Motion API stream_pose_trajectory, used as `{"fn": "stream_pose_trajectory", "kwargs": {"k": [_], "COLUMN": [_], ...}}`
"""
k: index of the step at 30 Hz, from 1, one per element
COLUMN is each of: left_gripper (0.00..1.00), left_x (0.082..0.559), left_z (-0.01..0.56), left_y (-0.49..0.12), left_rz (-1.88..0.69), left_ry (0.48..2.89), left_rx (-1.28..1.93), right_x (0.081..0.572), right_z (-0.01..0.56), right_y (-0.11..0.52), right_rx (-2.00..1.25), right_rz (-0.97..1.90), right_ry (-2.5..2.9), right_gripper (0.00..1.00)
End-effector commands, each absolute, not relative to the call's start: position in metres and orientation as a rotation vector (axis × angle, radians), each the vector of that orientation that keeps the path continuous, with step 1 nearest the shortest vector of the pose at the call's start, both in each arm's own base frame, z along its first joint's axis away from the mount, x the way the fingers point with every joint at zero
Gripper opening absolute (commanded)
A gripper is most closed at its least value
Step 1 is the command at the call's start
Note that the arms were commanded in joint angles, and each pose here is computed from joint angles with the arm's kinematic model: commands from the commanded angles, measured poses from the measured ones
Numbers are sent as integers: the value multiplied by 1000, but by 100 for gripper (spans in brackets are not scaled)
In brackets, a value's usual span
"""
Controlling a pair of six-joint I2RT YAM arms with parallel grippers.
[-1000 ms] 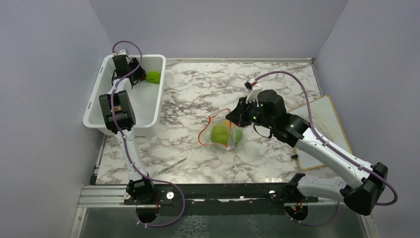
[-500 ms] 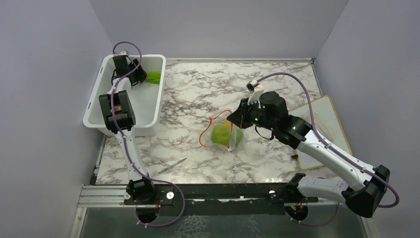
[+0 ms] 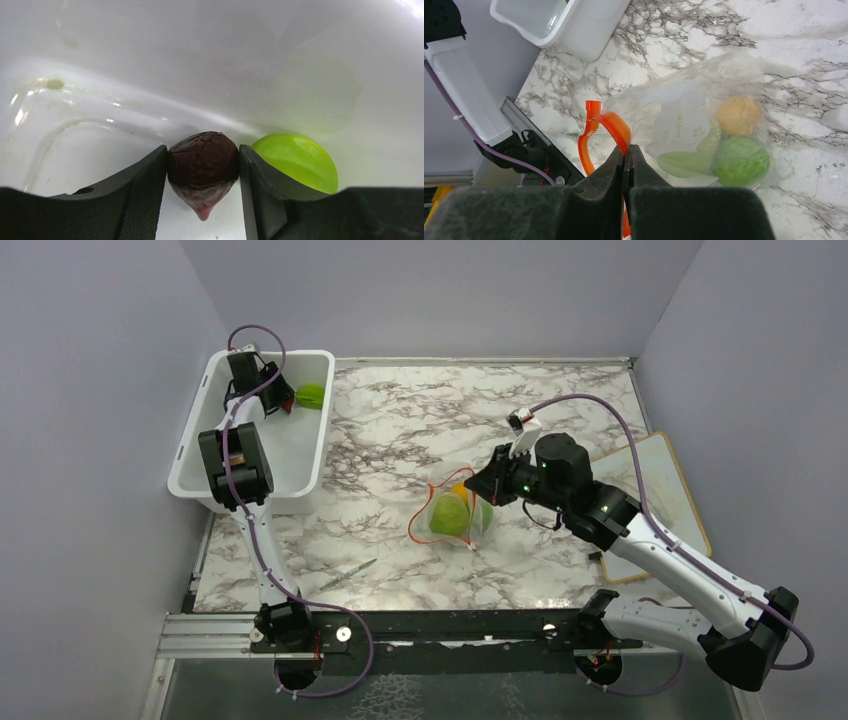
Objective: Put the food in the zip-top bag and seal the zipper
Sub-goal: Pick up the fake vegetable from the bin.
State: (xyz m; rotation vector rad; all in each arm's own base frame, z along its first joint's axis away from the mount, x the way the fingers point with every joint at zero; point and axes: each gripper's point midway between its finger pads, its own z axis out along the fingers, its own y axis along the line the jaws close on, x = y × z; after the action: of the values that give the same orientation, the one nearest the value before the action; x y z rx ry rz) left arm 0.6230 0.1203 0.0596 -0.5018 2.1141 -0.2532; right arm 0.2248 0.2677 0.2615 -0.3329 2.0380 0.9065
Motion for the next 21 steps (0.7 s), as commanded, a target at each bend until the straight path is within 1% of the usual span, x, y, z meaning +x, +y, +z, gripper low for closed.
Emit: {"fn": "stream_pose_trajectory", "kwargs": {"k": [1, 10, 15, 21], "left_gripper": [38, 38, 38, 38], "left_x": [612, 581, 561, 538], "left_z": [99, 125, 154, 196], "left_y": [126, 119, 108, 78], "left_rz": [-215, -223, -259, -409], "left_ry": [2072, 2054, 2020, 1968], "left_rx": [-529, -575, -573, -553], "right_x": [223, 218, 220, 224], "right_z": [273, 269, 272, 279], "right_y": [265, 261, 261, 266], "right_rx": [-307, -286, -274, -269], "right_rz": [928, 949, 951, 962], "right_ry": [1984, 1975, 1962, 1940], "right_gripper": [1, 1, 1, 1]}}
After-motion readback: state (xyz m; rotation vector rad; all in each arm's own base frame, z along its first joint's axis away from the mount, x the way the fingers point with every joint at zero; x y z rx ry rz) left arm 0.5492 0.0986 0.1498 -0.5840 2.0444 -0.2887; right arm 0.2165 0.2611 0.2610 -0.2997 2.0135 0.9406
